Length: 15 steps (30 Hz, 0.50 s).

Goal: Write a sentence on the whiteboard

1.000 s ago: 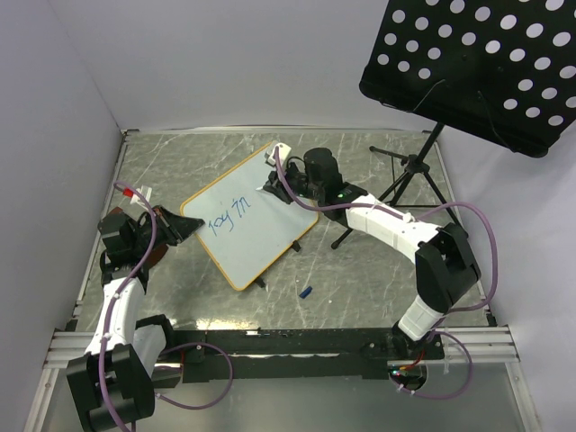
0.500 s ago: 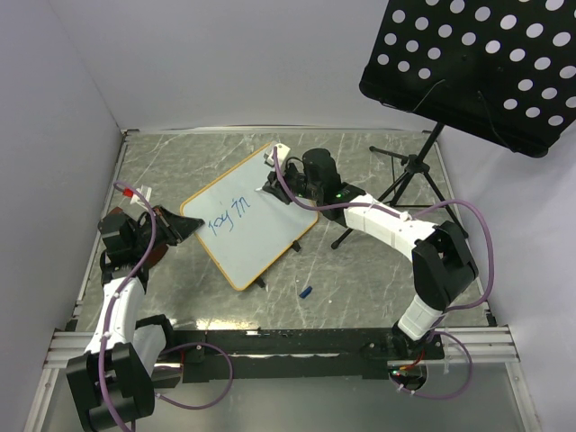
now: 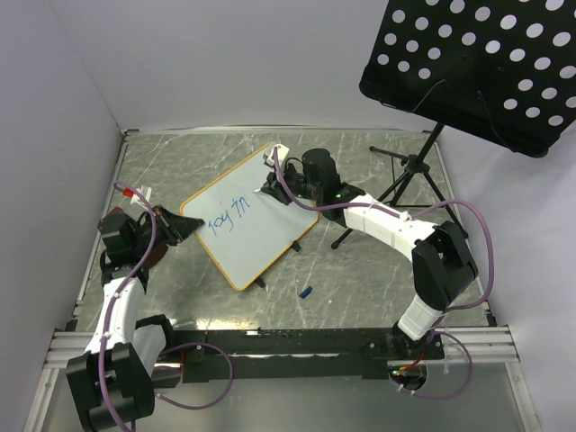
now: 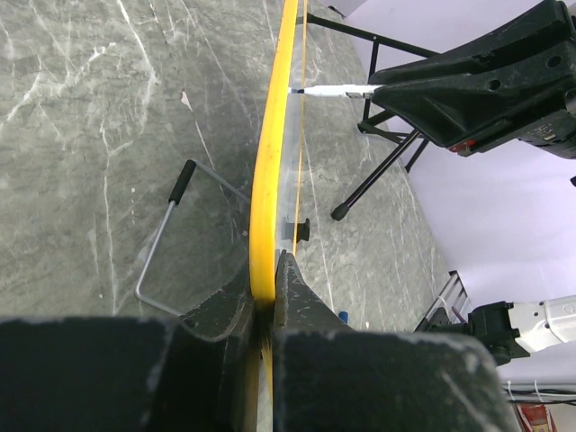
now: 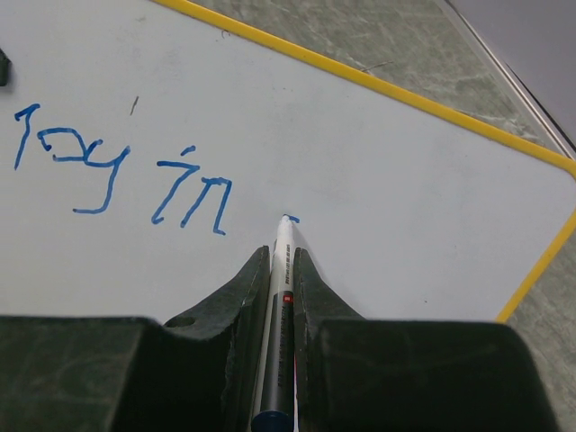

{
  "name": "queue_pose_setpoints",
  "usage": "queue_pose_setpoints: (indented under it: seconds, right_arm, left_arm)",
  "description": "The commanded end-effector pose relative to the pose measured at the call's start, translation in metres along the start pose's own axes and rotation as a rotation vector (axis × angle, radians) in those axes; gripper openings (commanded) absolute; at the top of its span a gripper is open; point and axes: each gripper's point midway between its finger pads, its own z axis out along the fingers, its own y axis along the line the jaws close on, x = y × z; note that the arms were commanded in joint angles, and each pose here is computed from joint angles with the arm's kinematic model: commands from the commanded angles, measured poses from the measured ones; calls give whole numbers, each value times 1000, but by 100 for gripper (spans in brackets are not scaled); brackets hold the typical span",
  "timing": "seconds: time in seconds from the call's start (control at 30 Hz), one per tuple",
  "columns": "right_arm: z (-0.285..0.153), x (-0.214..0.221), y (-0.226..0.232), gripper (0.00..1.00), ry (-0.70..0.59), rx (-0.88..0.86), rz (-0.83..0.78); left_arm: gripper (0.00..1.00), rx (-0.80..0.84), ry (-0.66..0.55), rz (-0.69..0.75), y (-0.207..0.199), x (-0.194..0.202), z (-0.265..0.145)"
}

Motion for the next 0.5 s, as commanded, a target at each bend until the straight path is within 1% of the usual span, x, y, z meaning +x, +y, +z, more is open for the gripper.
queue_pose_setpoints:
  seconds: [0.0, 0.23, 0.47]
  right_arm:
    - [2, -22, 9, 0, -62, -43, -25]
    - [0, -19, 12, 0, -41, -54, -27]
    - [-5, -11, 8, 0, -11, -26, -36]
  left_arm:
    - [1, 30, 0, 141, -4, -4, 2]
    - [1, 27, 0, 141, -3, -4, 2]
    - [1, 25, 1, 139, -3, -4, 2]
